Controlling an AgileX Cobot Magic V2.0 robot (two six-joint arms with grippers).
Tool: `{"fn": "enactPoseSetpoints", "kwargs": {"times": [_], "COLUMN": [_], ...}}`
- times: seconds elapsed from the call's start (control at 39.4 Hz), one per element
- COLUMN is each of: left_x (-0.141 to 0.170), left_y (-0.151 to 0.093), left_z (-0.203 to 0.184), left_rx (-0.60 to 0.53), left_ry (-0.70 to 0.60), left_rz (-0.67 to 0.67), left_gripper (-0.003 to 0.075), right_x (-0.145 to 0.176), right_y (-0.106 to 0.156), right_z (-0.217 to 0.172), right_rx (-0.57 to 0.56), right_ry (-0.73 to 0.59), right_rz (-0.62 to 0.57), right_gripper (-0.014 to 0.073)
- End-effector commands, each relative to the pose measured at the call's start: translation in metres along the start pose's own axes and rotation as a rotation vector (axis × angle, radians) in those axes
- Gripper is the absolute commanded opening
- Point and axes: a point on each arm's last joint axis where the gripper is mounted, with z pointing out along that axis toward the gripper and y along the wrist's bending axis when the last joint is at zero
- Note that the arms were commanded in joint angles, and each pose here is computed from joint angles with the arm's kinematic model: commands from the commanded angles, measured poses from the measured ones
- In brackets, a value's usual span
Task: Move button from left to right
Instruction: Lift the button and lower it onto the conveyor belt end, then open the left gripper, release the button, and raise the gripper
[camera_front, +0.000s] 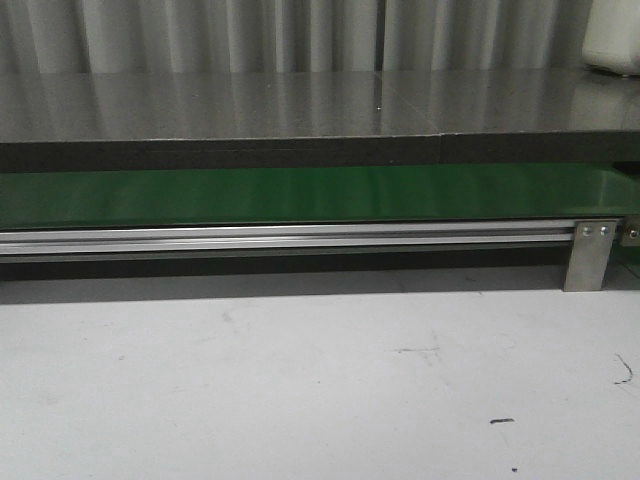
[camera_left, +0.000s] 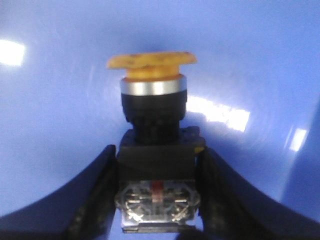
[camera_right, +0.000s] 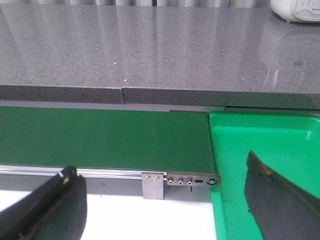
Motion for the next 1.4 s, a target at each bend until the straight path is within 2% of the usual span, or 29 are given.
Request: {"fn": "enactPoseSetpoints", "kwargs": {"times": [0.0, 0.23, 0.46, 0.53, 0.76, 1.02, 1.07, 1.3, 1.37], "left_x": [-0.028, -0.04, -0.03, -0.026, -0.007, 0.0, 0.0, 0.0, 0.0], "left_y": [-0.018, -0.077, -0.148, -0.164, -0.194, -0.194, -0.194, -0.197, -0.198], "left_z": [-0.076, -0.136, -0.132, -0.127, -0.102, -0.083, -0.083, -0.083, -0.085], "left_rx": [-0.021, 0.023, 0.13, 0.151, 0.163, 0.131, 0.131, 0.163, 0.171], "left_ry": [-0.212, -0.307, -0.189, -0.158, -0.067, -0.062, -0.067, -0.067, -0.058], "left_rz": [0.03, 0.127, 0.224, 0.223, 0.282, 0.256, 0.256, 0.237, 0.239], "left_gripper": [0.0202, 0.0202, 0.0202, 0.0202, 0.0202, 0.0218, 0.0246, 0.0549, 0.058], "right_x": [-0.019, -0.019, -0.019, -0.019, -0.019, -0.019, -0.019, -0.019, -0.019], "right_y": [-0.001, -0.001, -0.001, -0.001, -0.001, -0.001, -0.001, -0.001, -0.001], "right_z": [-0.002, -0.002, -0.002, -0.002, -0.002, -0.002, -0.002, -0.002, -0.002], "right_rx": [0.01, 0.01, 0.01, 0.01, 0.01, 0.01, 0.01, 0.01, 0.01], "right_ry": [-0.107, -0.107, -0.107, -0.107, -0.107, -0.107, -0.107, -0.107, -0.107], "right_rz": [-0.008, -0.008, -0.008, -0.008, -0.008, -0.008, -0.008, -0.008, -0.008], "right_gripper": [0.0654, 0.0654, 0.0654, 0.0654, 0.0654, 0.0654, 0.0654, 0.0654, 0.0654]}}
